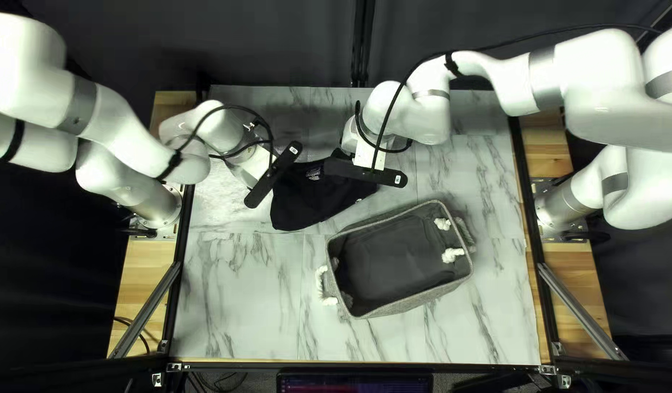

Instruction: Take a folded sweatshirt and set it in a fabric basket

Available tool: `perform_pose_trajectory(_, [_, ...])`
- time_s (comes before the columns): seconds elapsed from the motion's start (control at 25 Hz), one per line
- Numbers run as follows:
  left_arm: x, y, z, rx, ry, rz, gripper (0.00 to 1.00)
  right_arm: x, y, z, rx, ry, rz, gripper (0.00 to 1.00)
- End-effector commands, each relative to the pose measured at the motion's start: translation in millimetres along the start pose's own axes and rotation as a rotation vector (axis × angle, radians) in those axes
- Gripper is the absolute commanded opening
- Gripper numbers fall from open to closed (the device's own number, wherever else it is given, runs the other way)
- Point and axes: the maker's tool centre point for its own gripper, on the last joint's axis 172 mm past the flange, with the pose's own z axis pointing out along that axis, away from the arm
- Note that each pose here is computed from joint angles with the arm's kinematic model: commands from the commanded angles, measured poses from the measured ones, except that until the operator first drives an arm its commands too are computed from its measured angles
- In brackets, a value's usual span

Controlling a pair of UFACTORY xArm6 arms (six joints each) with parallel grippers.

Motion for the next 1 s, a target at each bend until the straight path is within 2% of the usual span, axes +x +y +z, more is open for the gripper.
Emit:
perform_pose_trajectory(0.04, [20, -3, -34, 0.012, -0.006, 0.018, 0.0, -1, 1, -31, -0.012, -0.026, -0.005, 0.0])
perform_pose_trajectory(0.52, [64, -32, -93, 0.041, -0.053, 0.051, 0.0, -14, -10, -114, -0.029, -0.105, -0.008, 0.0])
perform_pose_trajectory(0.76, [101, -35, -110, 0.042, -0.075, 0.078, 0.0, 0, -24, -143, -0.052, -0.128, -0.011, 0.0])
perform_pose_trajectory(1.0, [143, -32, -118, 0.039, -0.1, 0.102, 0.0, 32, -45, -166, -0.075, -0.136, -0.009, 0.0])
